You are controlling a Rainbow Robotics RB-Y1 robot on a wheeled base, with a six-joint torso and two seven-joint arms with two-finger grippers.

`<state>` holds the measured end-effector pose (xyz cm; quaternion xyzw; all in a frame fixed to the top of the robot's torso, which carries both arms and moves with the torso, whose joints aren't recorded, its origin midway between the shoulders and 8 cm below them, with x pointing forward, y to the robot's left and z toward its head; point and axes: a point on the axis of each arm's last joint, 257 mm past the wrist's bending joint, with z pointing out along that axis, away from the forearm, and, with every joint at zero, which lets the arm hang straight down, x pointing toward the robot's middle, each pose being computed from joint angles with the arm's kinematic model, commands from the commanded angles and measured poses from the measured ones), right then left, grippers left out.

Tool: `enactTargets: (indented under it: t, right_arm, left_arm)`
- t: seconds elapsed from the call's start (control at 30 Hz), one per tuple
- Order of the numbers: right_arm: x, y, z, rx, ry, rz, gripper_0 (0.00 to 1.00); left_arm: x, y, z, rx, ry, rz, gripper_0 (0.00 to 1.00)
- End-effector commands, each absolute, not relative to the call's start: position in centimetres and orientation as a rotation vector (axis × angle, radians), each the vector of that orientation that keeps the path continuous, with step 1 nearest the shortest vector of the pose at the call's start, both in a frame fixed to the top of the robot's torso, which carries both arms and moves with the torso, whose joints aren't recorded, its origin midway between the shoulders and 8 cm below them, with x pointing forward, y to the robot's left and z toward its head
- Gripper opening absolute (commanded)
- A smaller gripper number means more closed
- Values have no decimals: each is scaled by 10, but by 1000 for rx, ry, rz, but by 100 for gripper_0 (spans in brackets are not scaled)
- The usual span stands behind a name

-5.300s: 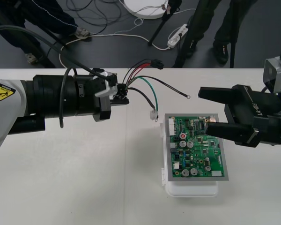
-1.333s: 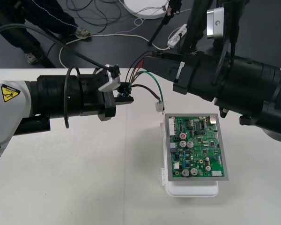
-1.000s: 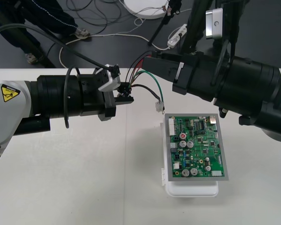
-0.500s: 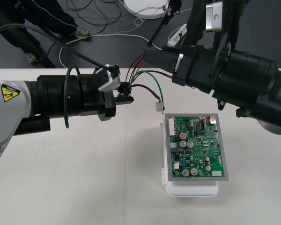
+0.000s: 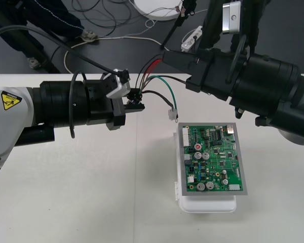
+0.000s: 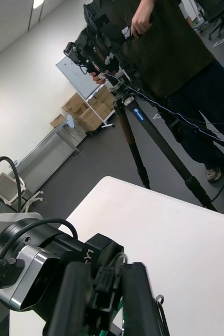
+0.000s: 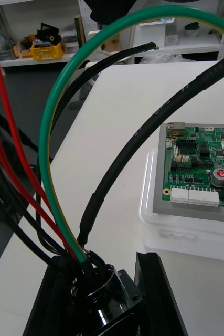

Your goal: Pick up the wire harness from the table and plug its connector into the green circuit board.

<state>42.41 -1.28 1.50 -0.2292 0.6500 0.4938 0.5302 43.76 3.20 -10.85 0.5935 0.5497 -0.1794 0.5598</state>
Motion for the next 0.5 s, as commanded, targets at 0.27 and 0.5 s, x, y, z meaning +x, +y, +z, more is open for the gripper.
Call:
enactTargets:
  t: [0.27,0.5]
  right_arm:
    - [420,-3,27,-551,1541,1211,0]
    - [421,-3,27,-553,1539,1206,0]
  left_arm:
    - [434,19,-96,1316,1298,-487,2]
    - [436,19,-94,1310,1291,-479,100]
